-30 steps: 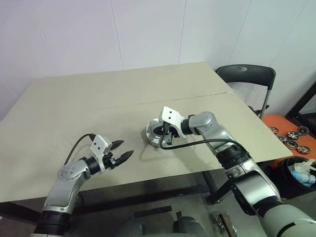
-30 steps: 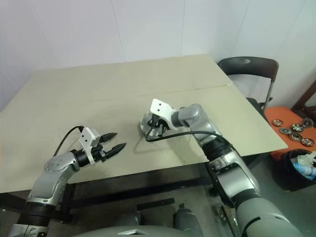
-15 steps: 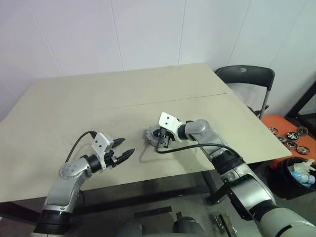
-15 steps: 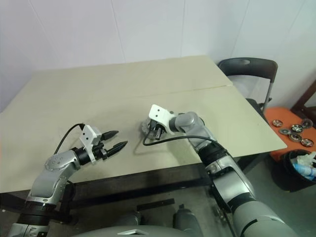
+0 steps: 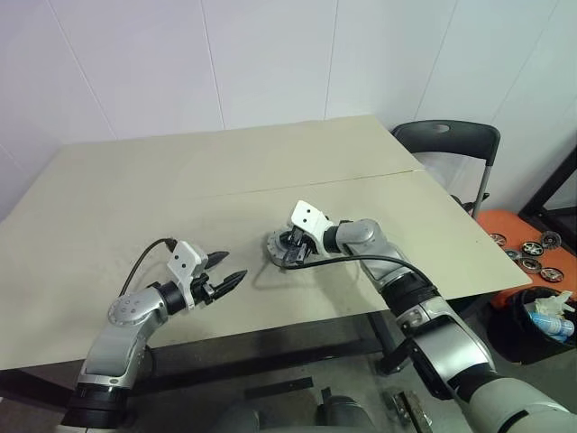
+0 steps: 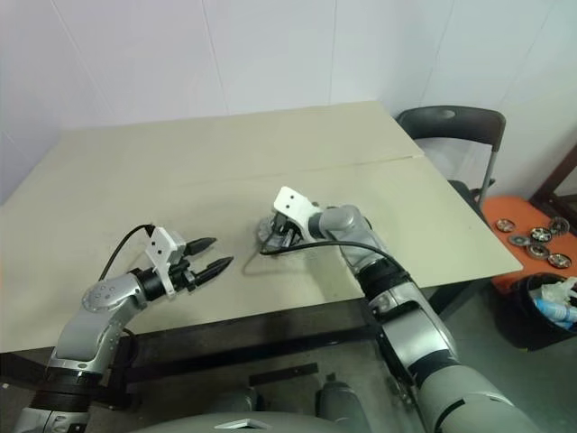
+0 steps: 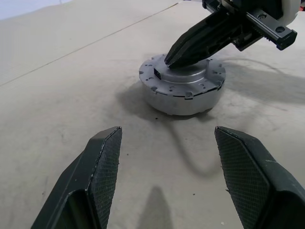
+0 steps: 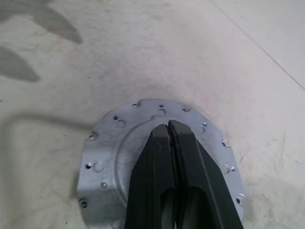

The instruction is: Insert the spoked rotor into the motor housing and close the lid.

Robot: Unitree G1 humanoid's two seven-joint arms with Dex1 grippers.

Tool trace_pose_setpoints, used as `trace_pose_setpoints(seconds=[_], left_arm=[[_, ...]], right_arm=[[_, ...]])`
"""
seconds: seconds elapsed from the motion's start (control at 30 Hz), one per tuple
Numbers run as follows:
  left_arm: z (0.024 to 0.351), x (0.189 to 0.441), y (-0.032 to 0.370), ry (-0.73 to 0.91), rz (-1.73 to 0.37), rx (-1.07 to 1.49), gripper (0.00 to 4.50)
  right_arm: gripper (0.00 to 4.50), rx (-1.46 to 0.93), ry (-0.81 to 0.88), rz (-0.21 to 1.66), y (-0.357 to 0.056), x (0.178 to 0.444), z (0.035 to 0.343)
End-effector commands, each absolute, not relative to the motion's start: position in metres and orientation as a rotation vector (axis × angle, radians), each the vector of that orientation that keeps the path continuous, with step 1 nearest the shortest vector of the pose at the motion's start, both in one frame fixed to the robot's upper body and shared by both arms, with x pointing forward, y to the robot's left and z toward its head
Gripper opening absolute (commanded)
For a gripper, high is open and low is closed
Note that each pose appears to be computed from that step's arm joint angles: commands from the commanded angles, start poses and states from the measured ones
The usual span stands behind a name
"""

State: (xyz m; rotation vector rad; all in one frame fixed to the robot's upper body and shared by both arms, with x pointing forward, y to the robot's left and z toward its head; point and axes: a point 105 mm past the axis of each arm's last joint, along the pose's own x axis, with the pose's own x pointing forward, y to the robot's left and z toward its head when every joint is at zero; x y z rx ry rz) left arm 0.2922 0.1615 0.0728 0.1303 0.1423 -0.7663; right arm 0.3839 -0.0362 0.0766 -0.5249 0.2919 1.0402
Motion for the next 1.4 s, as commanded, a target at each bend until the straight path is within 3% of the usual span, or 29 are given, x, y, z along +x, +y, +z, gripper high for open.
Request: trace_pose_setpoints(seconds=[0.03, 0.2, 0.37, 0.4, 0.5, 0.8, 0.87, 1.23, 1.4], left_arm=[[0.088, 0.296, 0.159, 0.087, -0.772, 0.164, 3.33], [0.089, 0.296, 0.160, 0.086, -0.771, 0.167, 3.33], [0.089, 0.296, 0.162, 0.087, -0.771, 0.170, 3.33], [0.089, 0.296, 0.162, 0.088, -0.771, 0.170, 3.33], [0.088, 0.296, 0.162, 0.089, -0.772, 0.169, 3.33], [0.085, 0.296, 0.163, 0.097, -0.768, 0.165, 3.33], [0.085, 0.295, 0.163, 0.099, -0.766, 0.166, 3.33], [0.081, 0.295, 0.164, 0.107, -0.767, 0.170, 3.33], [0.080, 0.295, 0.163, 0.105, -0.769, 0.171, 3.33]], right_arm=[[0.04, -0.580, 0.336, 1.034, -0.039, 0.384, 0.068], [0.04, -0.651, 0.435, 1.027, -0.053, 0.380, 0.048], [0.04, -0.575, 0.432, 1.036, -0.050, 0.378, 0.052], [0.21, -0.541, 0.428, 1.034, -0.048, 0.378, 0.054], [0.91, -0.497, 0.435, 1.059, -0.045, 0.373, 0.056], [4.00, -0.494, 0.480, 1.061, -0.044, 0.369, 0.048], [4.47, -0.489, 0.498, 1.079, -0.043, 0.365, 0.045], [4.47, -0.488, 0.513, 1.074, -0.042, 0.362, 0.040], [3.22, -0.495, 0.501, 1.037, -0.044, 0.367, 0.042]])
